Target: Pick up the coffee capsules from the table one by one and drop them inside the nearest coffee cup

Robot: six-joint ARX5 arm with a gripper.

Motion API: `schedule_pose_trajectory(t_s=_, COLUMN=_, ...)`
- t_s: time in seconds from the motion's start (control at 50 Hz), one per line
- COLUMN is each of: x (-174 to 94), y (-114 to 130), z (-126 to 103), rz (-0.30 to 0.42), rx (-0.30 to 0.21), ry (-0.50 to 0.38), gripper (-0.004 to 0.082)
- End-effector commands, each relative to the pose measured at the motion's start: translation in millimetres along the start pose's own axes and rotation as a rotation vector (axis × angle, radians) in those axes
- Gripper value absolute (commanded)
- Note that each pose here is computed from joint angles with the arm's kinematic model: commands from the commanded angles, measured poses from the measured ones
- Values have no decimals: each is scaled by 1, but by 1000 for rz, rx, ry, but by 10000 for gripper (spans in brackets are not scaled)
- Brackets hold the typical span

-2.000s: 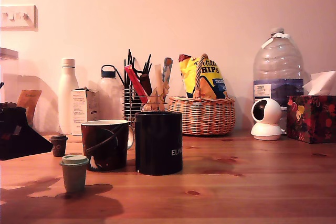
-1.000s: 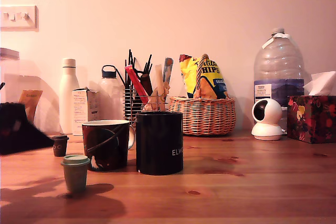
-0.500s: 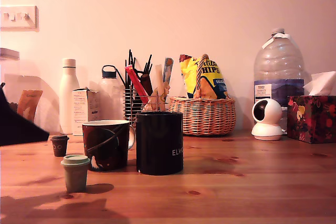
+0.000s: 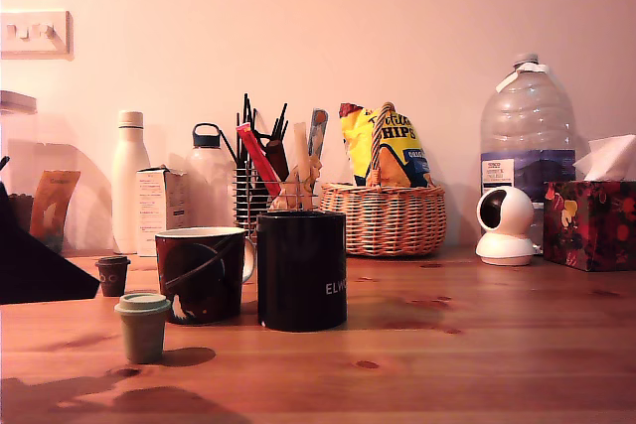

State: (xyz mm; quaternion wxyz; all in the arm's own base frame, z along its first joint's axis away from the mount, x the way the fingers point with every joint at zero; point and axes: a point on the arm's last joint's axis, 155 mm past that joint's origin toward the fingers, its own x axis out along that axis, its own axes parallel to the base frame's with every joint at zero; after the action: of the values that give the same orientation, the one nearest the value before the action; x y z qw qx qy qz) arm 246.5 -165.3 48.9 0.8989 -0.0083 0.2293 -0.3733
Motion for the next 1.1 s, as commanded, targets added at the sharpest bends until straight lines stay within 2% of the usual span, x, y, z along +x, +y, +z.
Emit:
schedule_pose_trajectory(t_s=0.0, x=-1, y=-1, z=-2, rz=0, rx=1, ry=-1, gripper=484)
schedule_pose_trajectory(t_s=0.2, x=0, y=6, z=-4, rz=39, rx=31, ry=9, gripper=484)
schedule_pose_trajectory(t_s=0.46, x=7, y=3, z=-5, rz=29, rx=73, ry=5, gripper=484)
schedule_pose_trajectory(t_s=0.68, x=13, y=8, z=-6, rz=42, rx=89, ry=-5, gripper=484)
schedule_pose_trajectory(t_s=1.08, x=36, y=7, z=-10, rz=10, rx=111, ry=25, gripper=484)
